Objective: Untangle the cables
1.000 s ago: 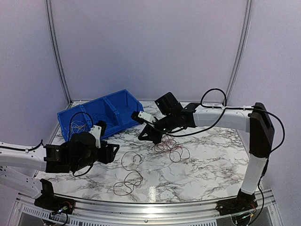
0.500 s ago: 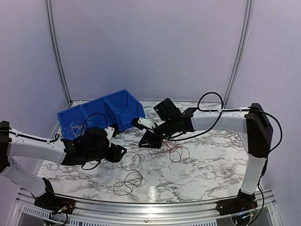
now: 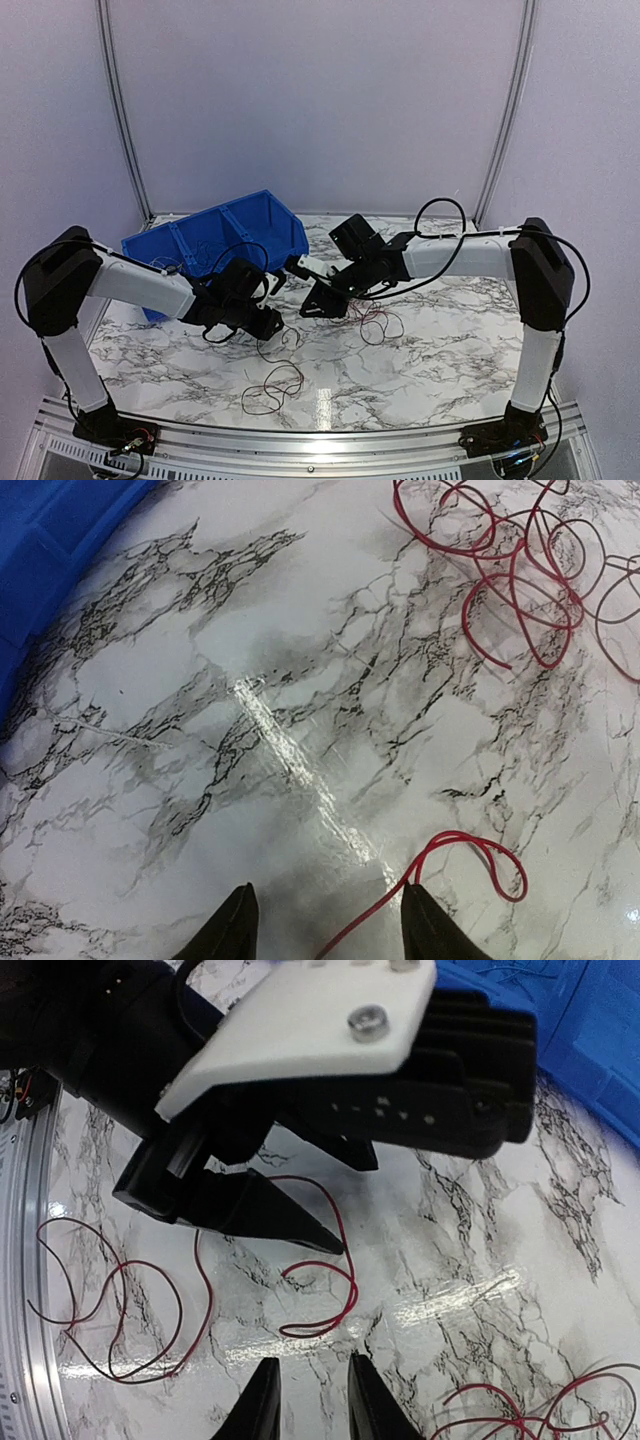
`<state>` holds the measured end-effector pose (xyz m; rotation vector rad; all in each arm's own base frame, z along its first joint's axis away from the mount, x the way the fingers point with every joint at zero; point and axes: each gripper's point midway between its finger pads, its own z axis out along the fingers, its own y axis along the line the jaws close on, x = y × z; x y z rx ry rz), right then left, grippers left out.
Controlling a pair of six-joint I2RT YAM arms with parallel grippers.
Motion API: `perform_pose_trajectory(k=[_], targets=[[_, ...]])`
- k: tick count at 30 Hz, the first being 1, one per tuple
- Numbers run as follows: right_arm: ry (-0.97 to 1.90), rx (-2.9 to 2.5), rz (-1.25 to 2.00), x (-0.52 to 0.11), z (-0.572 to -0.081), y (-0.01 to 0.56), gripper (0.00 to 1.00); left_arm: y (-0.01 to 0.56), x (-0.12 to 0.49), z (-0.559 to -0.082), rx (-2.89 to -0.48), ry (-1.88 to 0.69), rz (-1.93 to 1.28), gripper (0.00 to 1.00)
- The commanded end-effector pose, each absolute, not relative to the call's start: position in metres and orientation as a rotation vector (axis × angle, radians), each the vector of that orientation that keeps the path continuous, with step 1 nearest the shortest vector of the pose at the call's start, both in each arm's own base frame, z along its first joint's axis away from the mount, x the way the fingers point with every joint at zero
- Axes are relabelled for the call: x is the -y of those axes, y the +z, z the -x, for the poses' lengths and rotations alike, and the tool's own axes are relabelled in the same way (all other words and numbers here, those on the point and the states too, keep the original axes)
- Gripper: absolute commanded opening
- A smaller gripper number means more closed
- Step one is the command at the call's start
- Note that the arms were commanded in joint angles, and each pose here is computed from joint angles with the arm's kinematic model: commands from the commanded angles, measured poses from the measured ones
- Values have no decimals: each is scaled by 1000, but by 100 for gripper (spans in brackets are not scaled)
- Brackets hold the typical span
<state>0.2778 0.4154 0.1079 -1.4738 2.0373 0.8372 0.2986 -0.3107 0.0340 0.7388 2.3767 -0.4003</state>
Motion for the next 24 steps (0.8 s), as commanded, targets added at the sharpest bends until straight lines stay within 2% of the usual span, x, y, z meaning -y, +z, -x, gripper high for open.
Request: perform_pose_trajectory(k=[1, 8, 11, 15, 18, 24], targets=[[850, -2005, 1464, -415, -284, 116, 25, 18, 312, -299, -2420, -373, -865, 46], [825, -2029, 1457, -411, -290, 110, 26, 6, 323, -276, -2467, -507, -984, 11], [813, -2060, 1462, -410, -291, 102, 35, 22, 324, -277, -2442, -550, -897, 0], [779, -2104, 1479, -407, -293, 91, 49, 58, 322, -278, -2356, -646, -623, 0], [737, -2111, 1482, -404, -297, 88, 57, 81, 318, -275, -2278, -588, -506, 0], [815, -2101, 1494, -408, -289, 90, 60, 98, 319, -264, -2221, -546, -430, 0]])
